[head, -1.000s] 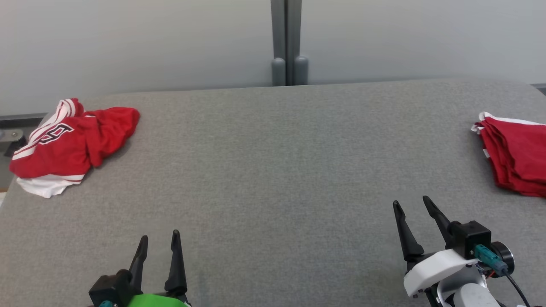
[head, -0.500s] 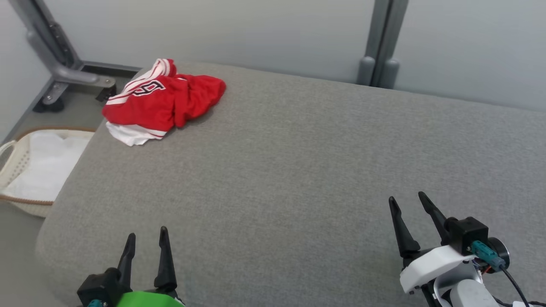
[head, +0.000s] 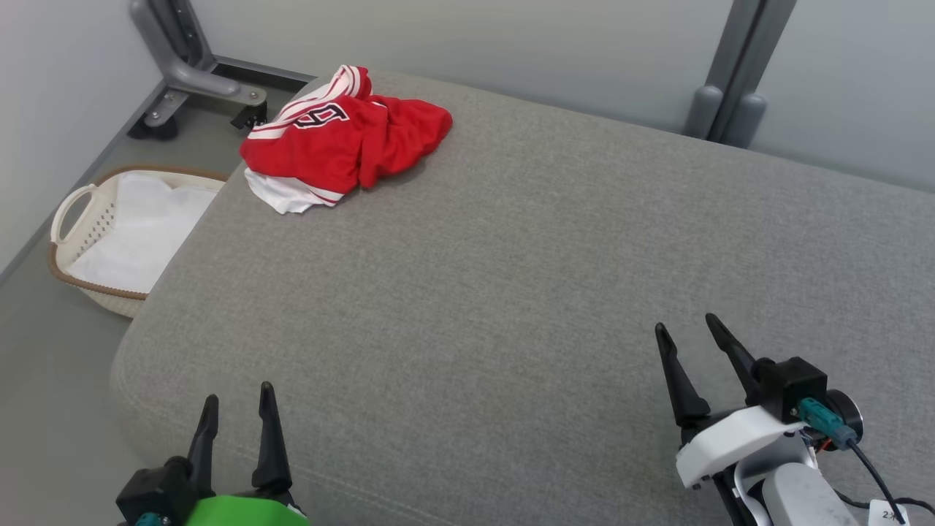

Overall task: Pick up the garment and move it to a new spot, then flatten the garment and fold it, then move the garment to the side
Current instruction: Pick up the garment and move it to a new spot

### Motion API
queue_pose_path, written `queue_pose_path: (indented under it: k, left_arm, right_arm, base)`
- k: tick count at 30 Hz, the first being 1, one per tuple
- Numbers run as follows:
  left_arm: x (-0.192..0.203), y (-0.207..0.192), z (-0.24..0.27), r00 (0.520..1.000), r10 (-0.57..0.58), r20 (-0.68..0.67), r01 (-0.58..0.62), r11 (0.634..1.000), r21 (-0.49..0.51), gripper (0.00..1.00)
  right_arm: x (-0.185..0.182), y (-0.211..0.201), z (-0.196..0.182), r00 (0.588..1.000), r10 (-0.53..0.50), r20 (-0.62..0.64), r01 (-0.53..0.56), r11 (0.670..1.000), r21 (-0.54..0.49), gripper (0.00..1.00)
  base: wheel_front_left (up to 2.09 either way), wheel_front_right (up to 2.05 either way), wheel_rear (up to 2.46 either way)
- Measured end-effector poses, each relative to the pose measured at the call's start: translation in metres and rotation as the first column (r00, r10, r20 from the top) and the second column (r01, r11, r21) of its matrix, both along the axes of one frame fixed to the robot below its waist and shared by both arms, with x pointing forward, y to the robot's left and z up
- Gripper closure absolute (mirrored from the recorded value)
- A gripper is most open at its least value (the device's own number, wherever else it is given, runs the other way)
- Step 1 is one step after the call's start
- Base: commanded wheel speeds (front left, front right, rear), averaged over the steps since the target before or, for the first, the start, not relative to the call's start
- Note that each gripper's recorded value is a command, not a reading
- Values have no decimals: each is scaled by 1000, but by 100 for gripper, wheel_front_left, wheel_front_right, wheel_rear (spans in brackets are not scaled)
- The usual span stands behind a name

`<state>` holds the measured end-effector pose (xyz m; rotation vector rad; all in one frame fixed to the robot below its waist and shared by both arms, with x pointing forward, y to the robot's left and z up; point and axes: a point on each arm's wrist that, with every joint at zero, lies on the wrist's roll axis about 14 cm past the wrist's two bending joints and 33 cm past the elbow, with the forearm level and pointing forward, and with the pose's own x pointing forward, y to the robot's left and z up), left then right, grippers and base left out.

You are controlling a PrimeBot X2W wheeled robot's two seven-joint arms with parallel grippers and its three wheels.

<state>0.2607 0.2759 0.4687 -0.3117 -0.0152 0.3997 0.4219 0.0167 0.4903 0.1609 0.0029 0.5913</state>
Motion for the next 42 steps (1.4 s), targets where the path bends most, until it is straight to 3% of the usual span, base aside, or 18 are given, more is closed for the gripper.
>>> queue_pose_path:
  k: [7,15,23,32,42]
  left_arm:
    - [26,9,21,999,-11,48,8,998,55,0]
    - [86,58,97,980,-33,195,-16,968,249,0]
    - [161,103,128,986,-55,160,-3,939,344,0]
    - [242,100,66,993,-103,-48,113,944,310,0]
    - [271,96,-56,941,-88,-327,146,977,157,0]
  right_arm:
    - [14,-15,1,999,-50,15,50,999,-4,0]
    - [31,-29,-2,995,-89,38,90,996,-29,0]
    - [50,-41,-12,992,-116,42,119,990,-74,0]
    - [71,-61,-41,987,-162,9,162,978,-135,0]
    - [82,-78,-84,978,-202,-60,190,967,-170,0]
  base:
    - [0,0,0]
    - [0,0,0]
    - [0,0,0]
    - [0,0,0]
    - [0,0,0]
